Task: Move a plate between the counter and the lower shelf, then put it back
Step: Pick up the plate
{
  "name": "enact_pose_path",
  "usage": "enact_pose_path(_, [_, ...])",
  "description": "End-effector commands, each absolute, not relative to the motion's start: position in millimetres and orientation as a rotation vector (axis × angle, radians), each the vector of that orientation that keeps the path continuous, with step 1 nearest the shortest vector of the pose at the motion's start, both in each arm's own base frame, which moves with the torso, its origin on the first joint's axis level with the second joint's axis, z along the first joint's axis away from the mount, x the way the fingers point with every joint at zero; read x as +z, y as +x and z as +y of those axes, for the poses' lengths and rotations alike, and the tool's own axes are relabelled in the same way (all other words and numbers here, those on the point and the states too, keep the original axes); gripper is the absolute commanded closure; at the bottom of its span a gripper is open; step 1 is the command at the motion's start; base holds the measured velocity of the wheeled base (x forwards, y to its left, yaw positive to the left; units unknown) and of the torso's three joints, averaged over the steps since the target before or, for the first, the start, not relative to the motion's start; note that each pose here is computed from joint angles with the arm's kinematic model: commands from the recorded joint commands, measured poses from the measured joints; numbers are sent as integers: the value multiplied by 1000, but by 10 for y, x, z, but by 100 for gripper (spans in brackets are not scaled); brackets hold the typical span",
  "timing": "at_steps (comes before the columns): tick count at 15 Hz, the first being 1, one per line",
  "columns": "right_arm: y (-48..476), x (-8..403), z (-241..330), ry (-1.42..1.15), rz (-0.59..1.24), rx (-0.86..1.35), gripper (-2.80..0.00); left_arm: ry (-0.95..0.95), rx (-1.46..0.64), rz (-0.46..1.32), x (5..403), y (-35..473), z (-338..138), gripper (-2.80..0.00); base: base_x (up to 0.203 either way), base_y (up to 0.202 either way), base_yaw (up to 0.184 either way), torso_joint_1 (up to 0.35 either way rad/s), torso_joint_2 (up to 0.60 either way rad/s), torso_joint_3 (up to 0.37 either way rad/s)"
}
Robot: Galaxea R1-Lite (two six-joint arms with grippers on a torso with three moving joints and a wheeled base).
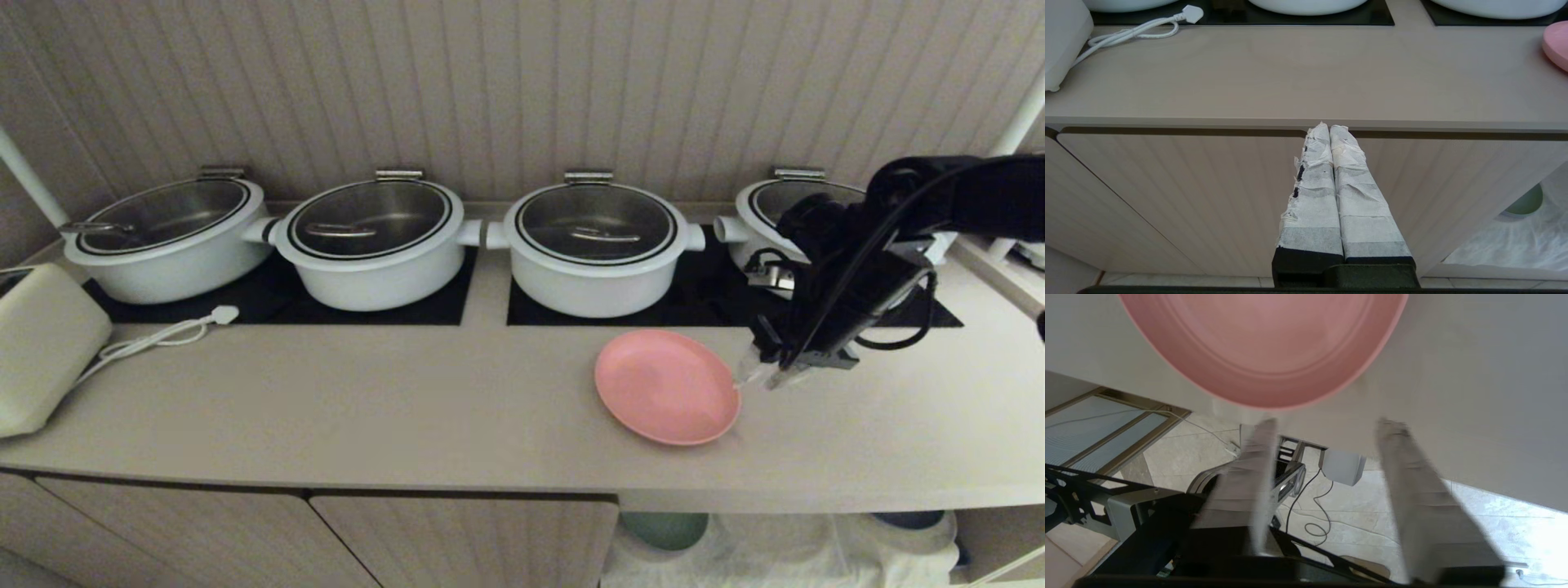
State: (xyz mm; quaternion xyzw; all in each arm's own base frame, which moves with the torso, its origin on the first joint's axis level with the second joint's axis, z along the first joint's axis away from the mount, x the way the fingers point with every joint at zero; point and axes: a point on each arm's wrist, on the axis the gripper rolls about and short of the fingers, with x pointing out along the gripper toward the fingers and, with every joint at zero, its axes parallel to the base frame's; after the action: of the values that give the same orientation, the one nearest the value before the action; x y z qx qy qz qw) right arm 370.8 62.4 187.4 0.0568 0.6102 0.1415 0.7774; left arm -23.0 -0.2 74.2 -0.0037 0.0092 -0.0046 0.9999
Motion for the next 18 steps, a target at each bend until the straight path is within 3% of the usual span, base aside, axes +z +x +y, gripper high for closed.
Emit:
enact_pose_path(1, [3762, 1821, 634, 122, 1330, 308, -280, -8, -9, 18, 741, -231, -2, 0, 0, 0, 0, 0, 0, 0])
enact_pose_path(18, [4033, 1347, 738, 22, 1378, 307, -280, -8, -9, 18, 741, -231, -2, 0, 0, 0, 0, 0, 0, 0])
